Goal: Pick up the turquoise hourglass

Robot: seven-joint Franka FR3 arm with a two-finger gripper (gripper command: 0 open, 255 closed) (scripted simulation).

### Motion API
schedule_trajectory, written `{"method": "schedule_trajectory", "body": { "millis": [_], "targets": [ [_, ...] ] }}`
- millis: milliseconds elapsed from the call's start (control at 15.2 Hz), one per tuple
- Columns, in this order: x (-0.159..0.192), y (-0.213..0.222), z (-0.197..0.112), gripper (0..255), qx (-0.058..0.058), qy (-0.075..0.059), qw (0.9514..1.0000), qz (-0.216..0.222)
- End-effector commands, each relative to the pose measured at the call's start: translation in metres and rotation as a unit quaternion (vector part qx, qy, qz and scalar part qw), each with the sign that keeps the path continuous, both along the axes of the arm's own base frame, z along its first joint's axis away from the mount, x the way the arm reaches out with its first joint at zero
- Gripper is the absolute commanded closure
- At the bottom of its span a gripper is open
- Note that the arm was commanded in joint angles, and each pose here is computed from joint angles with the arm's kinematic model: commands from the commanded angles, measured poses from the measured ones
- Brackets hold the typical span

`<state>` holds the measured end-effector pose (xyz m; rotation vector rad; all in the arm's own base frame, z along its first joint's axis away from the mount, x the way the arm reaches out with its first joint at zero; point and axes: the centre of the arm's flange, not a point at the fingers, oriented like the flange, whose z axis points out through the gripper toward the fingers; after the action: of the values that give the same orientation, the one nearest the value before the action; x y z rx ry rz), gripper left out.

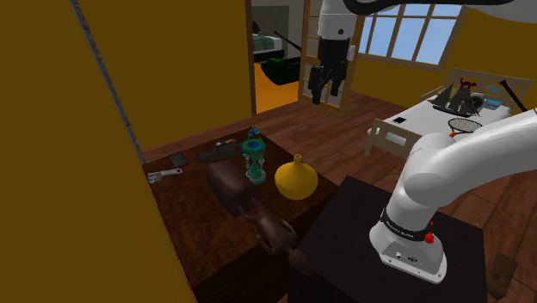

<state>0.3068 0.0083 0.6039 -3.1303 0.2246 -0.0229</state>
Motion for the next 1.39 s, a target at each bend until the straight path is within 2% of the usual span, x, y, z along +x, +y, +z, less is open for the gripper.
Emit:
{"method": "schedule_trajectory", "body": {
  "millis": [0,330,660,990,1320],
  "targets": [
    [0.000,0.000,0.000,0,0.000,0.000,1.0000,0.000],
    [0.038,0.010,-0.042,0,0.007,-0.037,0.9983,-0.045],
    [0.080,0.017,-0.082,0,0.014,-0.074,0.9931,-0.089],
    [0.125,0.021,-0.118,0,0.022,-0.111,0.9846,-0.134],
    [0.173,0.021,-0.150,0,0.029,-0.147,0.9726,-0.178]
  ]
}}
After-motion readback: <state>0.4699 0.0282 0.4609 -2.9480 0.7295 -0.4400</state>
